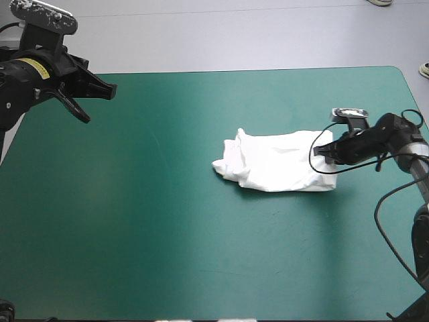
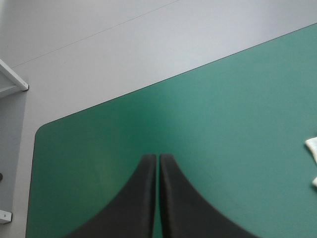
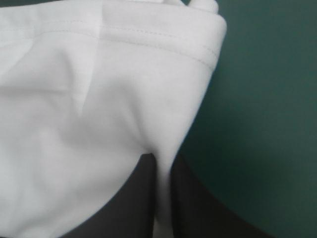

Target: Fold the cloth

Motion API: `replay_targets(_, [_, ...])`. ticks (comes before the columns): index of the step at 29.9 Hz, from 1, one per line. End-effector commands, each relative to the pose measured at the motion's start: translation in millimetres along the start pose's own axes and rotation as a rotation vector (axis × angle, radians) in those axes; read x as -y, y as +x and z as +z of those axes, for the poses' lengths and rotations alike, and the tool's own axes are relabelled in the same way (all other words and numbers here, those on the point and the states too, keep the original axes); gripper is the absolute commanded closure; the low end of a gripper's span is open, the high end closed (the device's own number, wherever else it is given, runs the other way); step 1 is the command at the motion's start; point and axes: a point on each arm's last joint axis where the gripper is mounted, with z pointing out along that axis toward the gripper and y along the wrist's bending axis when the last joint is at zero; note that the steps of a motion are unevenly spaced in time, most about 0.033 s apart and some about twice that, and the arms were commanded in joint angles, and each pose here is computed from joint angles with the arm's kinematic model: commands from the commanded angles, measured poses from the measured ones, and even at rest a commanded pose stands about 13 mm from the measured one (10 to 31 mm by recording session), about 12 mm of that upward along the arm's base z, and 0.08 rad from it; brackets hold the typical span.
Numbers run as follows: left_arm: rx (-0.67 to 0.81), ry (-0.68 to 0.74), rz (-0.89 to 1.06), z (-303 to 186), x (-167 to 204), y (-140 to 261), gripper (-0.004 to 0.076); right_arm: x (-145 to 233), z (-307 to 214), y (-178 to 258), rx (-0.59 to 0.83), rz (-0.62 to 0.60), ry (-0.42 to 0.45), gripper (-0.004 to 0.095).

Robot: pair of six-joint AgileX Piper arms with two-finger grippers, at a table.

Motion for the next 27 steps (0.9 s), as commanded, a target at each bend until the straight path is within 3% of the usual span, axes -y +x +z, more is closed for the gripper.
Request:
replay_targets(1, [0.069,-0.024,-0.002,-19,-6,-4,0.0705,23,-43,0,0.054,0.019,0.132,0.0903])
replay_targets(6, [0.072,-0.029,0.005,-19,-7,-4,0.0705,54,-70,10,0.044,0.048,0.304,0.0904])
replay_targets(12, [0.079,-0.030,0.005,-19,-7,-4,0.0705,57,-75,11,0.056,0.066,0.339,0.0873])
replay_targets(15, [0.079,-0.030,0.009,-19,-7,-4,0.0705,59,-76,11,0.048,0.049,0.357,0.0673])
replay_targets(18, [0.084,-0.031,0.010,-21,-7,-5,0.0705,56,-80,11,0.063,0.069,0.352,0.0298])
replay_targets(20, [0.100,-0.037,0.018,-27,-9,-5,0.0705,52,-88,8,0.094,0.107,0.334,0.0089])
replay_targets(22, [0.126,-0.060,0.018,-39,-13,-4,0.0705,42,-105,3,0.146,0.103,0.296,0.0021])
replay_targets(24, [0.155,-0.091,0.015,-55,-19,-1,0.0705,22,-131,-2,0.237,0.074,0.193,0.0047])
replay_targets(27, [0.215,-0.135,-0.021,-88,-28,6,0.0705,-21,-192,0,0.424,-0.009,0.045,0.0163])
